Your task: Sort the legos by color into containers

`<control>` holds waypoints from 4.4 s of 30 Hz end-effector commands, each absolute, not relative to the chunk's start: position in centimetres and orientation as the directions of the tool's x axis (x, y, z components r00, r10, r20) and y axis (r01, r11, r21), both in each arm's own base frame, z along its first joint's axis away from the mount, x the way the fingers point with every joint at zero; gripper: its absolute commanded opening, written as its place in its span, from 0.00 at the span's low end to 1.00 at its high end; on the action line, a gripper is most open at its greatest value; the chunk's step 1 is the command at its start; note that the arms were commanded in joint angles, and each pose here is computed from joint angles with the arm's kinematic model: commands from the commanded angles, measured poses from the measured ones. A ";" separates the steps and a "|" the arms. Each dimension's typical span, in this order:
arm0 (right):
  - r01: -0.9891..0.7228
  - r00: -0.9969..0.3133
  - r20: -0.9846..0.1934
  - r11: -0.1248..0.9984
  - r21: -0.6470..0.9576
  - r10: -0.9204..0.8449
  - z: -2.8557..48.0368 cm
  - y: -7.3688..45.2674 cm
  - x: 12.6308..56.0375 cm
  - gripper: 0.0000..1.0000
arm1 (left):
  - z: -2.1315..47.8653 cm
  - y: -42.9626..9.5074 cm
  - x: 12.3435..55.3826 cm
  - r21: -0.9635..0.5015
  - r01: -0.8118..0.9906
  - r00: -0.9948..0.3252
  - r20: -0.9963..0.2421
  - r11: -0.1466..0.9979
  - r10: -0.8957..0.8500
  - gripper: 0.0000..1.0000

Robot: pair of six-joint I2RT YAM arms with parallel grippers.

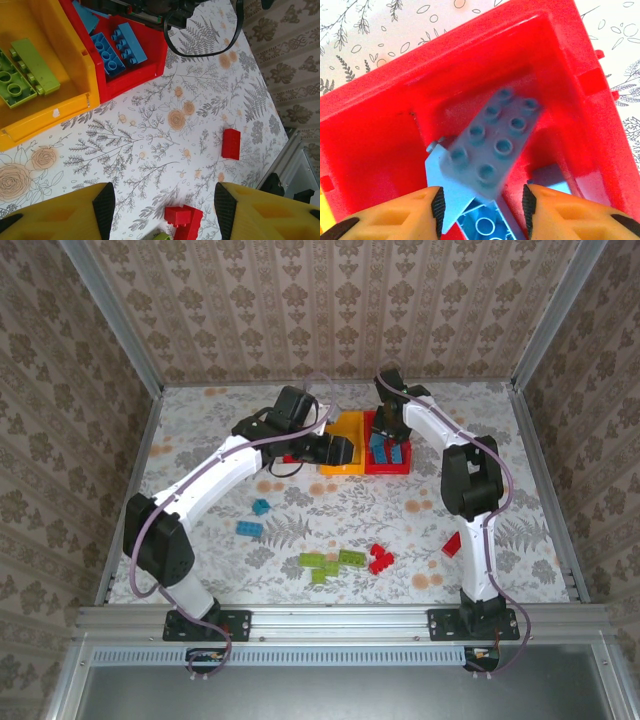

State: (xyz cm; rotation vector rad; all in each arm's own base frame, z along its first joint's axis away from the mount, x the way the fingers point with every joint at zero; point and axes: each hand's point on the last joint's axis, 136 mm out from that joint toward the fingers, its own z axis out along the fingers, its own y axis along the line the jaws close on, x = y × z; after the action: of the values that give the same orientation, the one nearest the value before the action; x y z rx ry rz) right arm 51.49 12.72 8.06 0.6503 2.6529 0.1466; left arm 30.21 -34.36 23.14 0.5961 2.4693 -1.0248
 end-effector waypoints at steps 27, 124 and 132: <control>0.497 -0.524 -0.633 0.808 0.316 0.570 28.2 3.4 33.8 0.60 | 17.8 -48.8 21.9 -0.388 0.786 -0.613 -0.587 0.481 0.529 0.66; -0.188 -0.855 -0.491 0.784 0.592 0.167 22.5 27.5 36.0 0.75 | 10.7 -22.6 50.0 -0.408 -0.014 -0.894 -0.403 0.913 -0.195 0.26; -0.166 -0.859 -0.482 0.795 0.584 0.174 22.1 27.4 36.3 0.75 | 10.2 -23.6 51.1 -0.442 -0.009 -0.900 -0.388 0.897 -0.200 0.27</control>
State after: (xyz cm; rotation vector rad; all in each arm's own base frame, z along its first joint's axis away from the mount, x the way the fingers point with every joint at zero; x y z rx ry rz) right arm 35.87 26.57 20.96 0.0094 2.4800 0.8271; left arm 50.46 -22.95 9.42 -0.1395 2.6465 -0.5495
